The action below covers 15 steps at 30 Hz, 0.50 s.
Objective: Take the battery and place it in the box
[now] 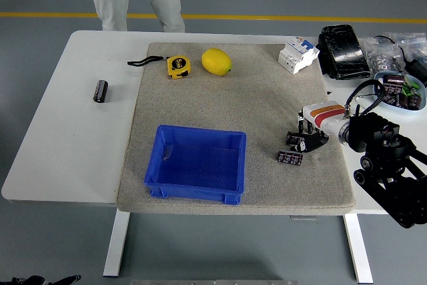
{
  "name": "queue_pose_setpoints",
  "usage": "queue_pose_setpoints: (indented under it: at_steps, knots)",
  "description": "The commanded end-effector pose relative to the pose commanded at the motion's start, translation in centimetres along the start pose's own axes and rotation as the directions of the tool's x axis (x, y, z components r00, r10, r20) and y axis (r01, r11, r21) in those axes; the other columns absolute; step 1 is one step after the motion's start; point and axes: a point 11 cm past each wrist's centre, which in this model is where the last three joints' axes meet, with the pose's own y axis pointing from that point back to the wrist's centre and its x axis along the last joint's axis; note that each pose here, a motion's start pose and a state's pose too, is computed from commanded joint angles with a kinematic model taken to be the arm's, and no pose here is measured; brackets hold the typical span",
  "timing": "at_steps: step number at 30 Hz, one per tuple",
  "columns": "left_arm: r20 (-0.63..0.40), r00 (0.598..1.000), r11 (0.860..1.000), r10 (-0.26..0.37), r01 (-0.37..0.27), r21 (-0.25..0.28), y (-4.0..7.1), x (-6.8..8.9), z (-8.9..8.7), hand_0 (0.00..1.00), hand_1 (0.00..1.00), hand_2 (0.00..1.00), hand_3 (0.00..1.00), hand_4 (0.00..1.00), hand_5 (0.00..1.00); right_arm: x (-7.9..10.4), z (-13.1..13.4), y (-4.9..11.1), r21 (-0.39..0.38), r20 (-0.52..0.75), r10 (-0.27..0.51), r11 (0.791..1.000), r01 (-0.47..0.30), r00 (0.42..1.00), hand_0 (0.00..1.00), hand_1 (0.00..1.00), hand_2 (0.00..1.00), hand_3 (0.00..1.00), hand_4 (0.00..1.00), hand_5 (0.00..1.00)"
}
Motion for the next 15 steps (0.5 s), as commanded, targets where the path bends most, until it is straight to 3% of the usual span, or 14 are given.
queue_pose_setpoints:
  at_steps: [15]
  knots:
    - [0.002,1.0,1.0,-0.001,0.001,0.001,-0.01,-0.01,-0.06,0.807,0.825,0.853,0.699,0.77,0.665,-0.03,-0.28,-0.19,0.008,-0.015,0.025,1.0,-0.025,1.0,0.285,0.347,0.387,0.452,0.943,0.417]
